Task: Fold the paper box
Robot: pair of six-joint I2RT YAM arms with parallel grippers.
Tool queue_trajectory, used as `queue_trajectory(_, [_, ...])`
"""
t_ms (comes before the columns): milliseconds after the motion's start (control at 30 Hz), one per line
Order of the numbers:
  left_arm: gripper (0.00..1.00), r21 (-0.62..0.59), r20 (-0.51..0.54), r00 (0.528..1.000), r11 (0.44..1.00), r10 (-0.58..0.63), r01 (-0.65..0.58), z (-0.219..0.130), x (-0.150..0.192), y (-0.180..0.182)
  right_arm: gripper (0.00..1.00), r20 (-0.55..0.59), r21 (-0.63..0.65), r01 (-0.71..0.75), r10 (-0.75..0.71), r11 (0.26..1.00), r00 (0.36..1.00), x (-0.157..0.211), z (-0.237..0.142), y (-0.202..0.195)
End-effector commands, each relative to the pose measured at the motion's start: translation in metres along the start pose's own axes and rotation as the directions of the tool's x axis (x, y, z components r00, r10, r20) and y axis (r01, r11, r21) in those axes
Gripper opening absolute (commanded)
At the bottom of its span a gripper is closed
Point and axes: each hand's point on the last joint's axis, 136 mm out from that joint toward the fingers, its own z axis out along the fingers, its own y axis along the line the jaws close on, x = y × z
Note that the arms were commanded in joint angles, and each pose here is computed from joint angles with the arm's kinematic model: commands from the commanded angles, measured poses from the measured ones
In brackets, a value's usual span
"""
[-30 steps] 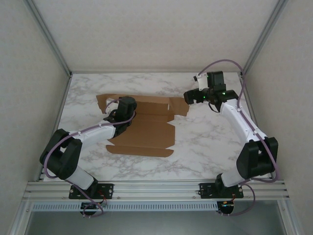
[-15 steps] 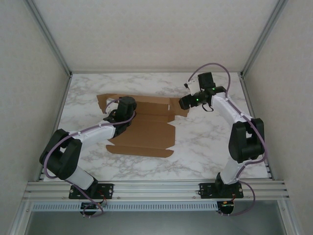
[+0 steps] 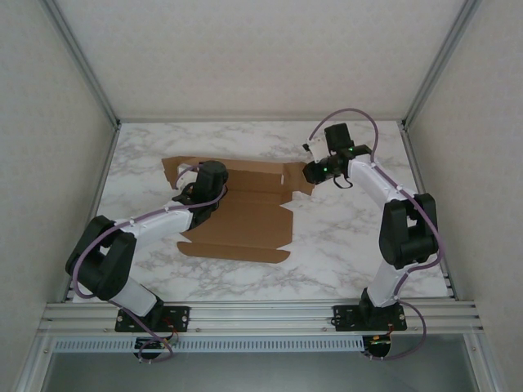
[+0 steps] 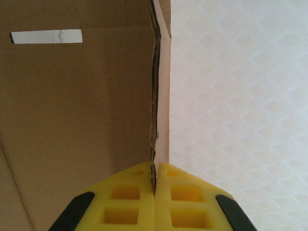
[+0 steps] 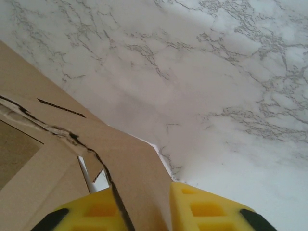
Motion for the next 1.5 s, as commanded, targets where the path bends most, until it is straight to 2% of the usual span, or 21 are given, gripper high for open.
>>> queue_trajectory(0, [0.00,-0.130,-0.026,0.998,0.989,0.063,-0.066,-0.002,-0.002,0.040,0.19,0.026,0.008,-0.039,0.039,0.999,0.999,-0.002,-0.007,0.005])
queue_trajectory(67, [0.00,-0.127,-0.028,0.998,0.990,0.060,-0.063,-0.002,-0.001,0.039,0.18,0.030,0.017,-0.076,0.075,0.997,0.997,-0.001,-0.006,0.006])
queue_trajectory(233, [0.00,-0.130,-0.034,0.998,0.990,0.052,-0.056,-0.002,0.001,0.040,0.00,0.023,0.039,-0.216,0.216,0.976,0.976,-0.002,-0.001,0.014])
queue_trajectory(333, [0.00,-0.132,-0.035,0.998,0.990,0.048,-0.053,-0.001,0.001,0.041,0.00,0.026,0.032,-0.356,0.355,0.934,0.935,0.000,0.003,0.020])
queue_trajectory(467, [0.00,-0.137,-0.032,0.998,0.989,0.046,-0.050,-0.001,0.001,0.042,0.00,0.048,0.085,-0.523,0.521,0.848,0.852,0.009,0.006,0.020])
queue_trajectory(533, [0.00,-0.139,-0.025,0.999,0.989,0.043,-0.046,-0.001,-0.001,0.043,0.00,0.083,0.108,-0.630,0.625,0.769,0.776,0.013,0.006,0.017])
queue_trajectory(633, [0.00,-0.142,-0.019,0.999,0.989,0.039,-0.041,-0.001,-0.002,0.044,0.03,0.136,0.077,-0.731,0.719,0.678,0.681,0.018,0.008,0.025])
queue_trajectory(733, [0.00,-0.142,-0.016,0.999,0.989,0.040,-0.042,-0.001,-0.003,0.045,0.06,0.192,0.030,-0.783,0.765,0.622,0.615,0.012,0.006,0.033])
queue_trajectory(800, [0.00,-0.143,-0.012,0.999,0.989,0.038,-0.039,-0.002,-0.003,0.045,0.08,0.210,0.014,-0.770,0.751,0.638,0.626,0.003,0.002,0.036])
queue_trajectory(867, [0.00,-0.143,-0.010,0.999,0.989,0.037,-0.039,-0.002,-0.004,0.045,0.11,0.239,0.064,-0.742,0.711,0.668,0.661,0.000,-0.008,0.030])
queue_trajectory(1000, [0.00,-0.145,-0.012,0.999,0.989,0.038,-0.039,-0.003,-0.004,0.046,0.28,0.294,0.116,-0.691,0.640,0.713,0.710,0.000,-0.031,0.016])
queue_trajectory(1067, [0.00,-0.151,-0.015,0.999,0.988,0.043,-0.044,-0.003,-0.004,0.048,0.32,0.284,0.107,-0.657,0.610,0.746,0.739,0.001,-0.037,0.014])
queue_trajectory(1233, [0.00,-0.153,-0.013,0.999,0.987,0.050,-0.051,-0.004,-0.005,0.049,0.54,0.227,0.086,-0.531,0.502,0.843,0.834,-0.003,-0.051,0.018])
queue_trajectory(1333, [0.00,-0.150,-0.014,0.998,0.987,0.063,-0.065,-0.004,-0.005,0.048,0.57,0.236,0.058,-0.510,0.485,0.858,0.842,-0.012,-0.066,0.012])
queue_trajectory(1467, [0.00,-0.152,-0.015,0.998,0.986,0.068,-0.070,-0.003,-0.005,0.047,0.60,0.282,0.026,-0.526,0.499,0.850,0.820,-0.029,-0.085,-0.005])
